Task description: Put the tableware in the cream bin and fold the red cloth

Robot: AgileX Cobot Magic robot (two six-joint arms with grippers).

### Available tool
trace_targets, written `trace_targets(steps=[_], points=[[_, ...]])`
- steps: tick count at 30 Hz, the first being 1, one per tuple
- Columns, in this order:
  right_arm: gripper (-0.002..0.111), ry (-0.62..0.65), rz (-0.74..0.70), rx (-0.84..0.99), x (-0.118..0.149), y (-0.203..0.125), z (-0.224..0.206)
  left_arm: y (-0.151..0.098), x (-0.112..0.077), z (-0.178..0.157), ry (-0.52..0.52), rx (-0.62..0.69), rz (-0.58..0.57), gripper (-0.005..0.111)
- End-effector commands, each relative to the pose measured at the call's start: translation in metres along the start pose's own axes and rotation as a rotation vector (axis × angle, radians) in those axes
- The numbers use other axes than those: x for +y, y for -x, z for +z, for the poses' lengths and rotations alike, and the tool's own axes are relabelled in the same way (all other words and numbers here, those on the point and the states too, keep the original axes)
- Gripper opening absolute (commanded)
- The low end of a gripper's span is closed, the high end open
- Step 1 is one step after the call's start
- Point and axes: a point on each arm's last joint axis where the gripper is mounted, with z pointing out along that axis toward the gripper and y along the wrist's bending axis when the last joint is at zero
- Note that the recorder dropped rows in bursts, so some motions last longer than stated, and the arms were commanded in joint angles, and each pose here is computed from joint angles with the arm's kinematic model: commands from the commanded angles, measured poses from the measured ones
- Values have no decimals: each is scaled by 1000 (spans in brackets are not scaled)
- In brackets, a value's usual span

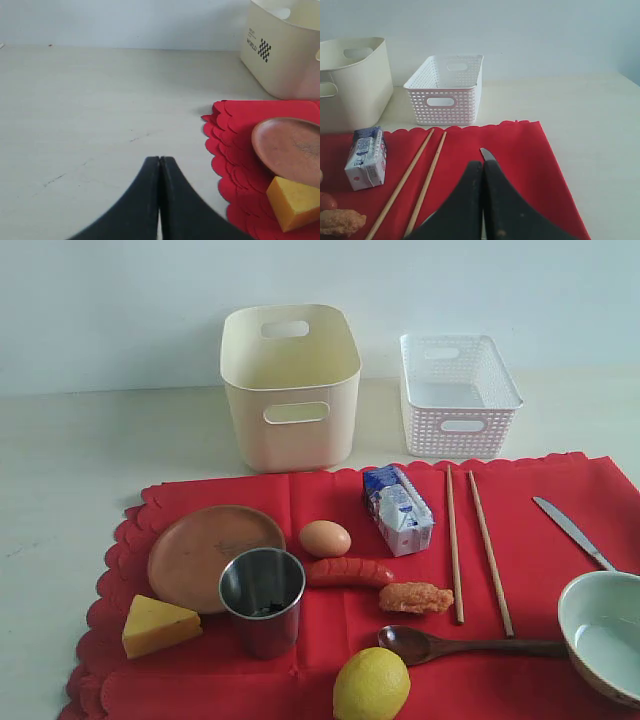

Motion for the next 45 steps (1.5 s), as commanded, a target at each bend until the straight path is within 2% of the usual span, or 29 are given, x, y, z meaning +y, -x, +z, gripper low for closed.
trace_targets(steps=[1,25,29,36,45], points=[[0,-3,3,-3,0,-1,0,3,-1,-1,-8,-24,-5,0],[0,-3,3,-3,0,-1,0,3,-1,-1,-8,-24,-5,0],[0,-5,4,63,0,-5,3,3,-1,-1,-8,-24,-5,0],[0,-5,4,69,1,26,5,3,-1,-1,-8,-24,-5,0],[0,-5,4,86,3,92,23,3,-1,-1,-8,-24,-5,0]])
